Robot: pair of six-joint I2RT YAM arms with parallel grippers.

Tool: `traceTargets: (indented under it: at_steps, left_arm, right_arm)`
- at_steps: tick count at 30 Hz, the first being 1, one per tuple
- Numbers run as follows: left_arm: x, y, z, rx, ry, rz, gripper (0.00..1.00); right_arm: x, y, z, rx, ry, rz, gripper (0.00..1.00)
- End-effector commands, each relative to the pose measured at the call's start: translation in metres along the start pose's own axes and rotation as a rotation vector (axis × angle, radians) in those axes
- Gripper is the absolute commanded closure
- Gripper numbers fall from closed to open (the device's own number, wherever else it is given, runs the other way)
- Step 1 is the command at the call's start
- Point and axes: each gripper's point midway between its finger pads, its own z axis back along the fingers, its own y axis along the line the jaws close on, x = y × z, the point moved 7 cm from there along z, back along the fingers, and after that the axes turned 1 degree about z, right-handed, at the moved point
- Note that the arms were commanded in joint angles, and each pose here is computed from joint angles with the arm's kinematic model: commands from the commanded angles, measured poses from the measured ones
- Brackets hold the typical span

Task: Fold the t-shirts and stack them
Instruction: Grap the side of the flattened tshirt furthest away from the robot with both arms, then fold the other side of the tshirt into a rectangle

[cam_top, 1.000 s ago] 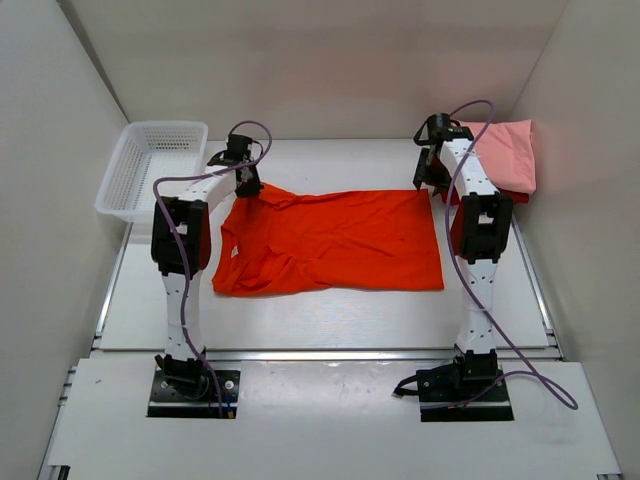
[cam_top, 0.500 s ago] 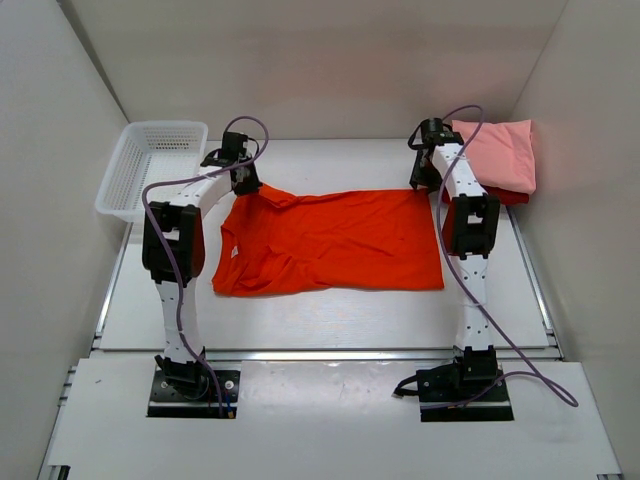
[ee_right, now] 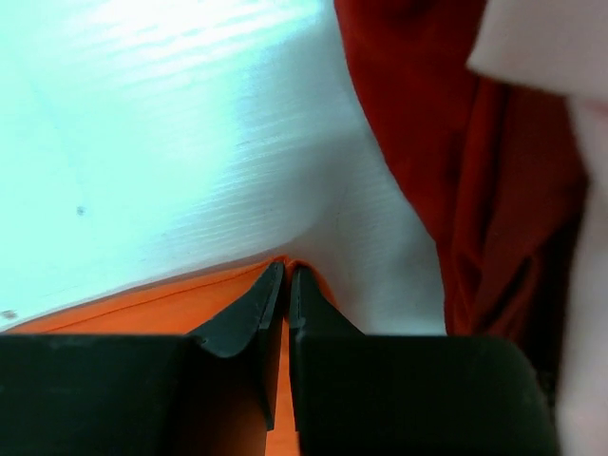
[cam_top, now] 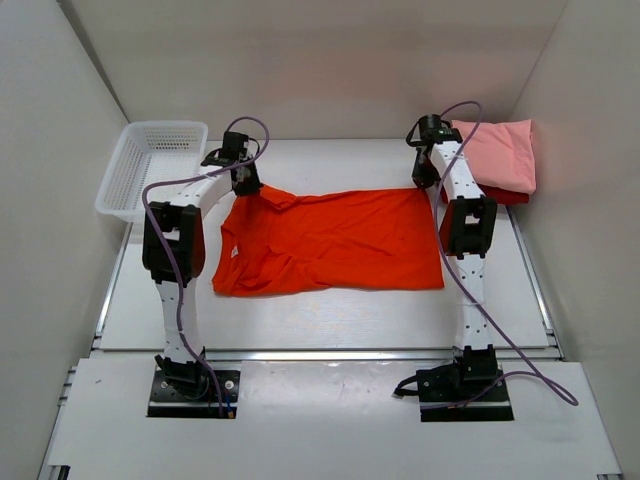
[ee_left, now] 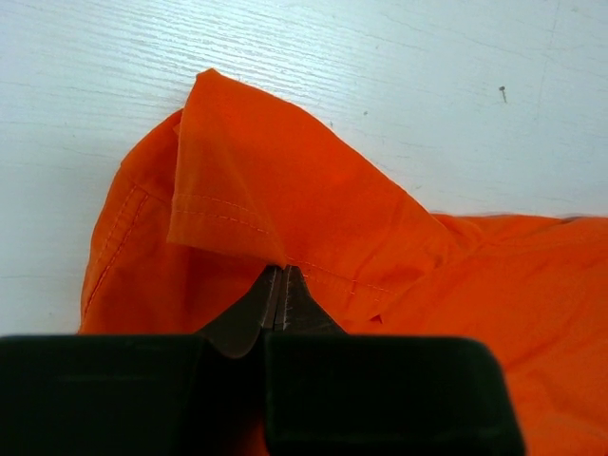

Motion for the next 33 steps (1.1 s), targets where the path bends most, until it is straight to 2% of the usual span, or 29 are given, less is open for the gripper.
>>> traceTargets:
  at_steps: [1,6,10,13,18,23,28,33]
  left_arm:
    - [0.042,-0.02,0.055,-0.078,-0.111,-0.004,1.0]
    - [0.04,-0.021,0.085,-0.115,-0.123,-0.018,1.0]
    - [0.011,-0.011,0.101,-0.118,-0.1,-0.025,1.0]
    - [-0.022,-0.004,0.103,-0.124,-0.03,-0.026,1.0]
    - [-0.052,0.003,0.107,-0.137,0.022,-0.03,1.0]
    - [-0.057,0.007,0.116,-0.141,0.018,-0.026,1.0]
    - [-0.058,0.007,0.125,-0.146,0.021,-0.029,1.0]
    - [-0.055,0.017,0.137,-0.142,-0.005,-0.011,1.0]
  right_arm:
    - [0.022,0.0,0.029,0.003,-0.095,0.021,1.0]
    - [0.016,-0.001,0.045,0.005,-0.084,0.082,1.0]
    - [0.006,0.003,0.049,-0.021,-0.067,0.149,1.0]
    - [-0.006,-0.001,0.05,-0.02,-0.027,0.171,1.0]
    - [-0.029,-0.003,0.057,-0.048,-0.035,0.2,0.99]
    - [-0.053,-0.012,0.079,0.009,-0.116,0.178,1.0]
    - [-0.083,-0.026,0.078,0.01,-0.079,0.18,1.0]
    - [-0.083,-0.038,0.085,0.024,-0.101,0.161,1.0]
